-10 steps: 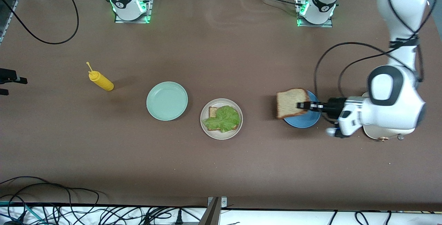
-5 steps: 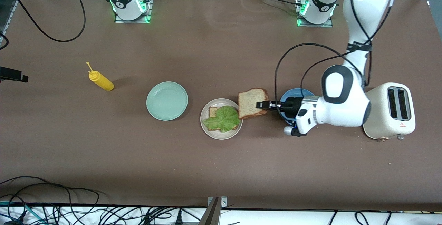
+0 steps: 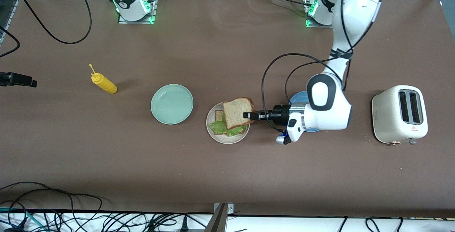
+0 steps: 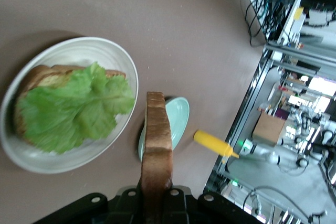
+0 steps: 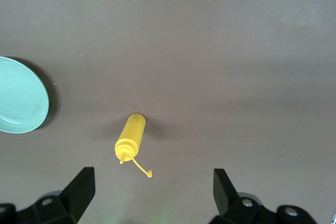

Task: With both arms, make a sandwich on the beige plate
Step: 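Lower the toast onto the lettuce and open the left gripper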

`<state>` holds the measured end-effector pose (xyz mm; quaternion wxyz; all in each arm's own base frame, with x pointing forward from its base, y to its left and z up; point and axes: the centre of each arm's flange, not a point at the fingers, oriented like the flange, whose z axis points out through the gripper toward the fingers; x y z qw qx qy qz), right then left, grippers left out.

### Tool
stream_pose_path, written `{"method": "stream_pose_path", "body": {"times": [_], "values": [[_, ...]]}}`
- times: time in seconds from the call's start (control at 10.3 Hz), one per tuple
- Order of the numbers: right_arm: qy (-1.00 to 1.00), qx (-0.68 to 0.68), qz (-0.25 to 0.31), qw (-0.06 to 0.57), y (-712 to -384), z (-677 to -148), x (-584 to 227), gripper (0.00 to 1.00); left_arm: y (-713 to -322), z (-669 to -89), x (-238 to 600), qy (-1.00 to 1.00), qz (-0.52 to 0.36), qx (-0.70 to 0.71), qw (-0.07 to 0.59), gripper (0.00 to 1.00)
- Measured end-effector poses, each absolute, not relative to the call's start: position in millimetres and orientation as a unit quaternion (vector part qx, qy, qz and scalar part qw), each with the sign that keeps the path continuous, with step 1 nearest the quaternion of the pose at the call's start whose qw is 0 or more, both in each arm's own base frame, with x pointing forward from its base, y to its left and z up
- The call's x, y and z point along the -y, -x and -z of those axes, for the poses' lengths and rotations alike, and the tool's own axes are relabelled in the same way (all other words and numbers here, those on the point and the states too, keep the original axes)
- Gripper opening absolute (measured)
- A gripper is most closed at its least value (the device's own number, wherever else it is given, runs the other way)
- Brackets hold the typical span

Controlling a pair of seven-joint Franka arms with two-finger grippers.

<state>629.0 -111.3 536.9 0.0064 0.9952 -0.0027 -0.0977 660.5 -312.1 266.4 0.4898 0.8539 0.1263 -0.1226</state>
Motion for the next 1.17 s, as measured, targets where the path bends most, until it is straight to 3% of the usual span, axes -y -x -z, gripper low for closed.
{"method": "stream_pose_path", "body": {"times": [0.49, 0.97, 1.07, 1.17], "values": [[-0.995, -0.017, 0.095, 0.035, -636.7, -537.2, 39.1, 1.0, -667.5, -234.4, 331.5, -0.86, 0.107, -0.135, 0.48, 0.09], [-0.998, 0.005, 0.047, 0.034, -600.2, -538.4, 30.8, 1.0, -657.4, -215.8, 357.5, -0.87, 0.082, -0.149, 0.464, 0.09], [-0.998, 0.003, 0.044, 0.033, -590.2, -540.0, 28.6, 1.0, -656.5, -211.8, 358.3, -0.871, 0.082, -0.151, 0.461, 0.11], [-0.999, -0.002, 0.04, 0.033, -585.1, -542.2, 23.2, 1.0, -657.6, -209.1, 356.1, -0.872, 0.078, -0.154, 0.459, 0.21]]}}
